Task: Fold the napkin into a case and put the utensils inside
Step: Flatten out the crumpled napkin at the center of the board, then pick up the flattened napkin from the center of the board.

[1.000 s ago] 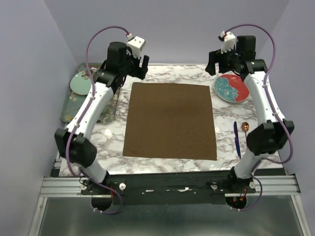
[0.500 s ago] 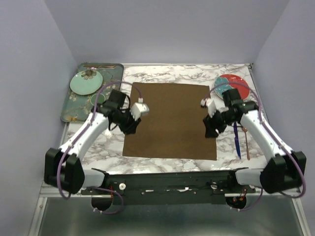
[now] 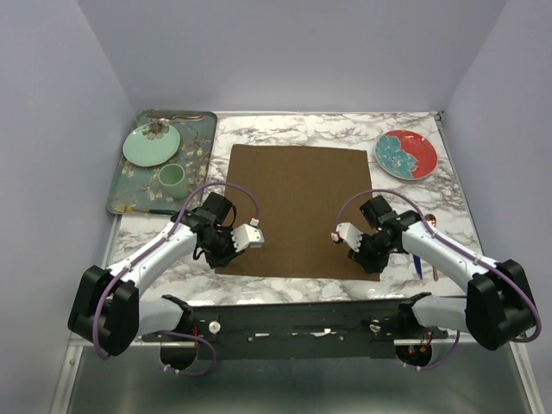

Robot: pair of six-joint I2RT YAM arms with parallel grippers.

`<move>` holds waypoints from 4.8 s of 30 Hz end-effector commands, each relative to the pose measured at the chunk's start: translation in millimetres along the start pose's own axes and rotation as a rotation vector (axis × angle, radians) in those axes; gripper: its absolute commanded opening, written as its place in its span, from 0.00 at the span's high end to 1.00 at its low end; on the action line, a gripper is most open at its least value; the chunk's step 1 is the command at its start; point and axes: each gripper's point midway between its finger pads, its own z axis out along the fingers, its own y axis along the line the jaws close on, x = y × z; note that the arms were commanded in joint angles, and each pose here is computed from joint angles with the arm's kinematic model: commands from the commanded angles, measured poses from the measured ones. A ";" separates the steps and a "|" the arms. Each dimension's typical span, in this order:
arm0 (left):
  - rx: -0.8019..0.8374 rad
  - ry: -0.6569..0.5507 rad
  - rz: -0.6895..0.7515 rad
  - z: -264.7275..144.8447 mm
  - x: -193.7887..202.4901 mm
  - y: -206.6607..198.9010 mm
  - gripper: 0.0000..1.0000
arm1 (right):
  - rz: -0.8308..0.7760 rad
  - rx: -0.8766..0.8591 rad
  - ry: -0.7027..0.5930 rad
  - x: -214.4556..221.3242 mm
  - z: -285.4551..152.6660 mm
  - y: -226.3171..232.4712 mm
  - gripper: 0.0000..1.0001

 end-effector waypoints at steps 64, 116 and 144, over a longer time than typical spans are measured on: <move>-0.594 -0.504 -0.940 -51.7 -157.6 401.4 0.36 | 0.777 0.417 -0.490 -142.0 -78.5 -386.6 0.44; -0.395 -0.318 -1.046 41.5 -116.9 407.8 0.54 | 0.865 0.315 -0.352 -118.0 18.4 -405.0 0.59; -0.529 -0.547 -0.768 -39.0 -147.8 380.3 1.00 | 0.650 0.314 -0.517 -154.6 -80.0 -364.8 0.99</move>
